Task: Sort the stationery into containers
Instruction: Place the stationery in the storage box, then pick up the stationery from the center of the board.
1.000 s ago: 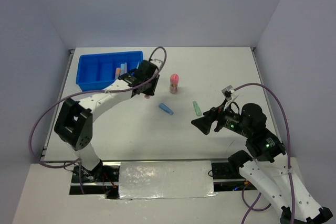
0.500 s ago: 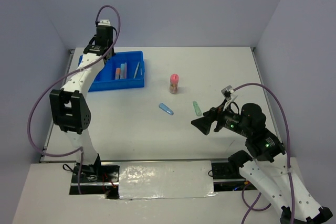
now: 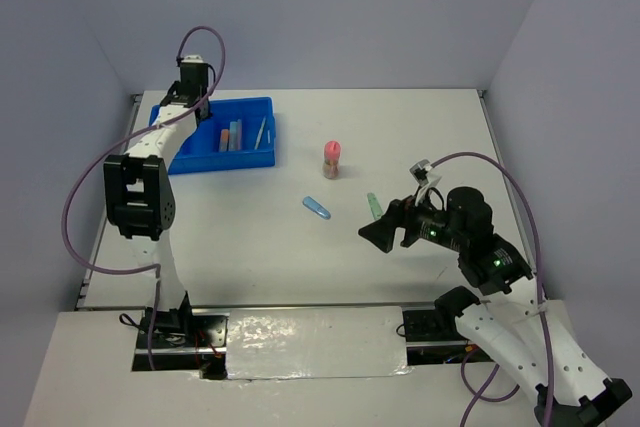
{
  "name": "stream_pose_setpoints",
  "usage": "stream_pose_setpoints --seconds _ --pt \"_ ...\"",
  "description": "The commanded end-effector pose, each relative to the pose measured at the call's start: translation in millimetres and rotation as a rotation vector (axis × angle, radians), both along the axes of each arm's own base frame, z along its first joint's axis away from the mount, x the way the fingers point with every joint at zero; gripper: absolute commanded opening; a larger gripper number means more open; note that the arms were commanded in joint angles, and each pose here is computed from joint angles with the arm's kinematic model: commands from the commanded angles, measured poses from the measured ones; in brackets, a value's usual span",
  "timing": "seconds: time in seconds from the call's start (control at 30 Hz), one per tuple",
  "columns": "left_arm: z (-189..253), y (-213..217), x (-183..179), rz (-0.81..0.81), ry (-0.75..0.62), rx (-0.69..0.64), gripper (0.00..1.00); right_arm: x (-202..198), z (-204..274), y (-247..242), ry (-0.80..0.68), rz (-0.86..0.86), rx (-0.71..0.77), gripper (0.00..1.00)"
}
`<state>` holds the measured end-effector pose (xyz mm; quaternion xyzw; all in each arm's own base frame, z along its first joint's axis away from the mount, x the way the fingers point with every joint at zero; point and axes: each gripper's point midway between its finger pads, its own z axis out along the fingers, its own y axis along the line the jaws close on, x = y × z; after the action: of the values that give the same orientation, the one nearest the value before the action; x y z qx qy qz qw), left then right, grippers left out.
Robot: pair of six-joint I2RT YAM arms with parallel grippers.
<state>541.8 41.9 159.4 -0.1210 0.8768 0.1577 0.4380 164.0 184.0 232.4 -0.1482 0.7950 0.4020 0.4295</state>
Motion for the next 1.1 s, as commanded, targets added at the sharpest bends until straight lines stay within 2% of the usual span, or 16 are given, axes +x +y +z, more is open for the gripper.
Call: stream_pose_setpoints --seconds 0.0,0.03,0.13,0.2,0.37,0.4,0.47,0.5,0.53,0.6,0.63,0.7,0.87,0.97,1.03,1.07 --pt "-17 -2 9 -0.008 0.013 -0.013 0.39 2 9 7 -0.040 0.028 0.030 1.00" --pt "-21 -3 10 -0.005 0.024 -0.018 0.57 2 7 7 -0.035 0.026 0.029 1.00" --pt "-24 -3 11 0.001 0.034 -0.030 0.85 3 4 7 -0.023 0.025 0.026 1.00" --pt "-13 -4 10 0.011 0.013 -0.046 0.95 2 3 7 -0.021 0.026 0.028 1.00" --pt "60 -15 -2 0.038 -0.109 -0.143 0.99 7 -2 4 -0.029 0.005 -0.001 1.00" --pt "80 -20 -15 0.061 -0.130 -0.199 0.99 9 -4 4 -0.028 -0.001 -0.008 1.00" --pt "87 -38 -36 0.062 -0.121 -0.303 0.99 14 -6 2 -0.038 -0.016 -0.022 1.00" --pt "110 -50 -54 0.072 -0.175 -0.389 0.99 22 -11 -3 -0.037 -0.062 -0.044 1.00" --pt "86 -58 -70 0.075 -0.127 -0.420 0.99 29 -14 -7 -0.035 -0.099 -0.066 1.00" --pt "103 -81 -101 0.063 -0.181 -0.506 0.99 47 -30 -17 0.026 -0.195 -0.144 1.00" --pt "77 -86 -119 0.072 -0.131 -0.515 0.99 56 -43 -29 0.067 -0.274 -0.212 1.00" --pt "88 -102 -140 0.027 -0.171 -0.571 0.99 73 -62 -34 0.152 -0.318 -0.308 1.00" --pt "73 -119 -179 -0.099 -0.082 -0.547 0.99 112 -91 -56 0.202 -0.468 -0.489 1.00" --pt "75 -122 -189 -0.190 -0.052 -0.504 0.99 132 -117 -57 0.256 -0.470 -0.587 0.98" --pt "76 -117 -197 -0.195 -0.022 -0.468 0.99 142 -139 -56 0.304 -0.456 -0.638 0.94" --pt "77 -116 -200 -0.209 -0.015 -0.454 0.99 144 -156 -58 0.343 -0.451 -0.674 0.87"
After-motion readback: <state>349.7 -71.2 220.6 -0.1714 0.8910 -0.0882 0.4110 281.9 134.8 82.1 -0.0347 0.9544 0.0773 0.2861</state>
